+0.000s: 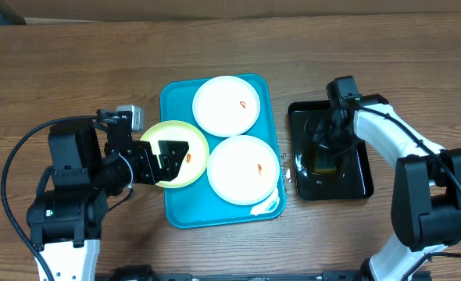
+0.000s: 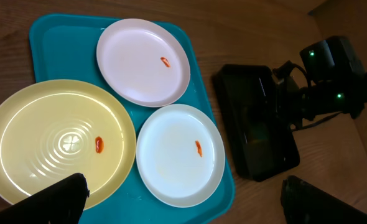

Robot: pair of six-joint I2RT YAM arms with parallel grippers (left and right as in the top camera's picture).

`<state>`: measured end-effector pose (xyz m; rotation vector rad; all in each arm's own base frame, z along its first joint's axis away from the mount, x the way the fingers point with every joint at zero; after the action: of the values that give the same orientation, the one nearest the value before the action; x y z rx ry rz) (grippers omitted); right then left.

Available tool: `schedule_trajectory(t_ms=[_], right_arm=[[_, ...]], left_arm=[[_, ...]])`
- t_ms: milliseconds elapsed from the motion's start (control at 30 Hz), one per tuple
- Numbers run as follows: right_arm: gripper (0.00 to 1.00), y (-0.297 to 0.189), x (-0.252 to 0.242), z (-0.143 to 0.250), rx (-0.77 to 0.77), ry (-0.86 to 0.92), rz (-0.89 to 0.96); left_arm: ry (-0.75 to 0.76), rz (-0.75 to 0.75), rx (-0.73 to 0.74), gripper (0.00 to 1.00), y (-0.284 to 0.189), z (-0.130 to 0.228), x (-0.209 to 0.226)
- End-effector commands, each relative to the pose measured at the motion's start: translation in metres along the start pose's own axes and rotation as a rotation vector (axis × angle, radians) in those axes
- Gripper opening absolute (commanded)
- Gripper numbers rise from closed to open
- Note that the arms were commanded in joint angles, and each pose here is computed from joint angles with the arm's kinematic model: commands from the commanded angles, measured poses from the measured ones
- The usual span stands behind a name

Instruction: Clean dirty plates on tray and stack at the side

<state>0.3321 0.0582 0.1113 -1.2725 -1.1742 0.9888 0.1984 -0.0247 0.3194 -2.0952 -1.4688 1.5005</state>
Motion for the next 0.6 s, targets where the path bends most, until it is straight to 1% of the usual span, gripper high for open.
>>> schedule_trajectory(t_ms=[0,200,300,333,367,467,567], right_arm=[[0.04,-0.003,0.001,0.002,0.024,-0.002,0.007],[0.04,-0.053,0.006,-0.004,0.012,-0.084,0.004],[0.29,-0.06,0.005,0.001,0.023,-0.079,0.006],[0.4,-0.058,0.005,0.002,0.034,-0.077,0.01],[0.44,-0.055,0.004,0.003,0.039,-0.077,0.012],[0.48,-0.045,0.001,0.01,0.062,-0.071,0.018],[0.47,-0.026,-0.006,0.027,0.122,-0.04,0.037]], left_arm=[[0.02,0.006,-0.016,1.0,-0.004,-0.003,-0.005],[0.02,0.006,-0.016,1.0,-0.004,-0.003,-0.005],[0.021,0.006,-0.016,1.0,-0.004,-0.003,-0.005],[0.021,0.006,-0.016,1.0,-0.004,-0.003,-0.005],[0.02,0.006,-0.016,1.0,-0.004,-0.003,-0.005],[0.02,0.006,-0.016,1.0,-0.004,-0.003,-0.005],[0.02,0.006,-0.016,1.0,-0.004,-0.003,-0.005]])
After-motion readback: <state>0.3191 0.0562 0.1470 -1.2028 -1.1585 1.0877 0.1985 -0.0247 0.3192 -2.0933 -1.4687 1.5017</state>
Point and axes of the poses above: each gripper's point midway between its finger pads, its own y axis out along the fingers, its own x axis along the line the jaws close on, z = x × y, the point moved 10 cm from there along -y, back along the fingers, and after that the axes turned 13 degrees about -y, right-handed, at the moved point
